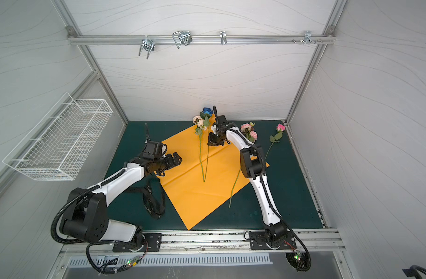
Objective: Tie the bouquet of fake flowers
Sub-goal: 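Carry the blue rose onto the sheet beside the white rose with the right gripper, then return the right gripper to the pink roses and grasp their stems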
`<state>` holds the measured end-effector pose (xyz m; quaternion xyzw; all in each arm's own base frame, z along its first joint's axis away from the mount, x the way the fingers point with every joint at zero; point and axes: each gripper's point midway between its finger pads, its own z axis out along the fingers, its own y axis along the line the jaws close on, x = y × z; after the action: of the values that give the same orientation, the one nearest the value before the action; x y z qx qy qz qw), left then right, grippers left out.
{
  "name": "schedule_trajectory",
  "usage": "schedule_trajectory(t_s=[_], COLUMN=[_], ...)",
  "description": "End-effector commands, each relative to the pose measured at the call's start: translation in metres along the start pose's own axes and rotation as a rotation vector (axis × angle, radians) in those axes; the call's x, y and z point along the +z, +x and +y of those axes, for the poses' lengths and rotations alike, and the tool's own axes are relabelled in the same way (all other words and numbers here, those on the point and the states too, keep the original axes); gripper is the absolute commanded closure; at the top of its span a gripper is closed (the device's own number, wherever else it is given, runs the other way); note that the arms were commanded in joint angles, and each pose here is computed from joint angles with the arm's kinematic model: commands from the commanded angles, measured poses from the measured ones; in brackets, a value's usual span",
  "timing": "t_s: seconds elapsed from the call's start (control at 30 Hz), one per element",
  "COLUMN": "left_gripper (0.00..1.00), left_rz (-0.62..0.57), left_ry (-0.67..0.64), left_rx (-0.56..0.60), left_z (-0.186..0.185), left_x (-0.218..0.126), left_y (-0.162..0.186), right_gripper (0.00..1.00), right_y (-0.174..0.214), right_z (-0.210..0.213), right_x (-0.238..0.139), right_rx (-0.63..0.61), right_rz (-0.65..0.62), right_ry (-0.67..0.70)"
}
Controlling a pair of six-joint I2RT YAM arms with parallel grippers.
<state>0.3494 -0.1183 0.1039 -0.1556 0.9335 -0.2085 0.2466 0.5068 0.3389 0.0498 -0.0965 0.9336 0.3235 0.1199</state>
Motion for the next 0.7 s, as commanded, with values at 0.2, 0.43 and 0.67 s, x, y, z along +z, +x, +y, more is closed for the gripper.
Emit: schedule_trajectory(t_s=[0.2, 0.43, 0.67], left_gripper=[0.01, 0.01, 0.01], left_rz=[-0.039, -0.056, -0.054], left_ry=[0.03, 0.038, 0.053], left_rx=[0.018, 0.023, 0.016], left_z=[-0.014, -0.017, -0.017], left_x=[-0.007, -0.014, -0.015], left_y=[-0.015, -0.018, -0.015], right_gripper=[0.59, 0.41, 0.4], right_y=[-0.003, -0.013, 0.008], right_z=[0.01, 0.016, 0.005], right_x=[-0.019, -0.07, -0.144], right_rx=[-0.016, -0.025, -0.02], right_rz=[-0.006, -0.061, -0.137], right_ry=[-0.01, 0.055, 0.217])
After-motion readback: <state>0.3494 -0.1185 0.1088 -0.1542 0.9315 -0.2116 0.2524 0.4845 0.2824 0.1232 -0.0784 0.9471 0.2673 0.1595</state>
